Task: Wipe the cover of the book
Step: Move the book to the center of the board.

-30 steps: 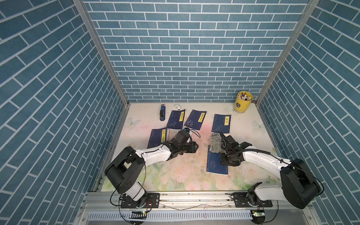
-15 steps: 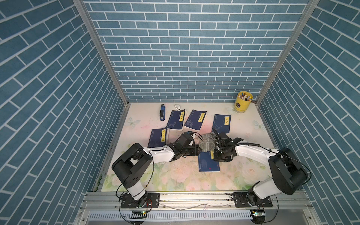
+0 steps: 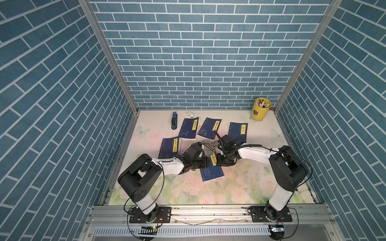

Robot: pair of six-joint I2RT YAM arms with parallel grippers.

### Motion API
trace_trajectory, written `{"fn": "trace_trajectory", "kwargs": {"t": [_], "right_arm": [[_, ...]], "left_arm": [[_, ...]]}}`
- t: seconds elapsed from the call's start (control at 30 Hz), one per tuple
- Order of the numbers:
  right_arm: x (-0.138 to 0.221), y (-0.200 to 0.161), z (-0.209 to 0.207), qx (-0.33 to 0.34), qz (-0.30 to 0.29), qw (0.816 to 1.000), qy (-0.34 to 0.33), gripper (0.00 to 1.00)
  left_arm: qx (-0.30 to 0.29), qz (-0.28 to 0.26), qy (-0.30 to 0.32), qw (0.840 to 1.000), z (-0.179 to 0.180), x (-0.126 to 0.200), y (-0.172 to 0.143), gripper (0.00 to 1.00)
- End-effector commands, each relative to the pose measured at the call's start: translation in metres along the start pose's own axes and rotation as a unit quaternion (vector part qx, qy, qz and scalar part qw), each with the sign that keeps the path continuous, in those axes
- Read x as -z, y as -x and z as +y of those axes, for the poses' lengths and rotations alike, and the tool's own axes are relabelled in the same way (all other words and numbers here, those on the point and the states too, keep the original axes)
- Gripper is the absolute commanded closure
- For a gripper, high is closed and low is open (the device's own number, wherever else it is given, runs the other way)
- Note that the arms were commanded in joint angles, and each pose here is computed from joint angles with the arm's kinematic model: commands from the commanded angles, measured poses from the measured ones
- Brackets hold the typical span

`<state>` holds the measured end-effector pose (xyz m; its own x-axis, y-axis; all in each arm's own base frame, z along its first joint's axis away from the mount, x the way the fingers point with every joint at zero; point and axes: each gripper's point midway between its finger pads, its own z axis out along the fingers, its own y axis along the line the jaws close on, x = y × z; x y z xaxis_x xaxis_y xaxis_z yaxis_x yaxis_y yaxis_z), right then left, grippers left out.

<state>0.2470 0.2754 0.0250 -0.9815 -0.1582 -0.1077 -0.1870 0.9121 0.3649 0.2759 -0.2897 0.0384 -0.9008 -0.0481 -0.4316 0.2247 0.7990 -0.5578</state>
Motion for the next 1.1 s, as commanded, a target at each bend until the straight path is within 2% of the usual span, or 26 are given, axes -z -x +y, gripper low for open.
{"fn": "trace_trajectory", "kwargs": {"t": [0.0, 0.17, 0.27, 0.37, 0.6, 0.73, 0.9, 1.07], "right_arm": [[-0.007, 0.002, 0.012, 0.01, 0.007, 1.0, 0.017, 0.73], [-0.003, -0.004, 0.003, 0.02, 0.011, 1.0, -0.005, 0.69], [0.0, -0.01, -0.003, 0.024, 0.015, 1.0, -0.015, 0.65], [0.001, -0.018, -0.01, 0.027, 0.021, 0.999, -0.024, 0.63], [0.001, -0.036, -0.014, 0.046, 0.047, 0.998, -0.024, 0.64], [-0.001, -0.039, -0.009, 0.05, 0.053, 0.997, -0.01, 0.7], [-0.008, -0.035, 0.0, 0.052, 0.052, 0.997, 0.005, 0.75], [-0.006, -0.025, 0.005, 0.053, 0.039, 0.998, 0.007, 0.75]], "left_arm": [[0.007, 0.019, 0.049, 0.999, 0.033, 0.01, -0.012, 0.58], [-0.025, 0.027, 0.043, 0.998, 0.016, 0.031, -0.003, 0.46], [-0.025, 0.033, 0.045, 0.998, 0.013, 0.043, -0.006, 0.44], [-0.022, 0.042, 0.069, 0.996, 0.025, 0.048, -0.015, 0.44], [-0.007, 0.061, 0.061, 0.996, 0.033, 0.031, -0.029, 0.54], [-0.007, 0.067, 0.057, 0.996, 0.033, 0.021, -0.03, 0.6], [-0.008, 0.072, 0.045, 0.996, 0.03, 0.007, -0.027, 0.66], [-0.014, 0.067, 0.056, 0.996, 0.029, 0.002, -0.016, 0.67]]}}
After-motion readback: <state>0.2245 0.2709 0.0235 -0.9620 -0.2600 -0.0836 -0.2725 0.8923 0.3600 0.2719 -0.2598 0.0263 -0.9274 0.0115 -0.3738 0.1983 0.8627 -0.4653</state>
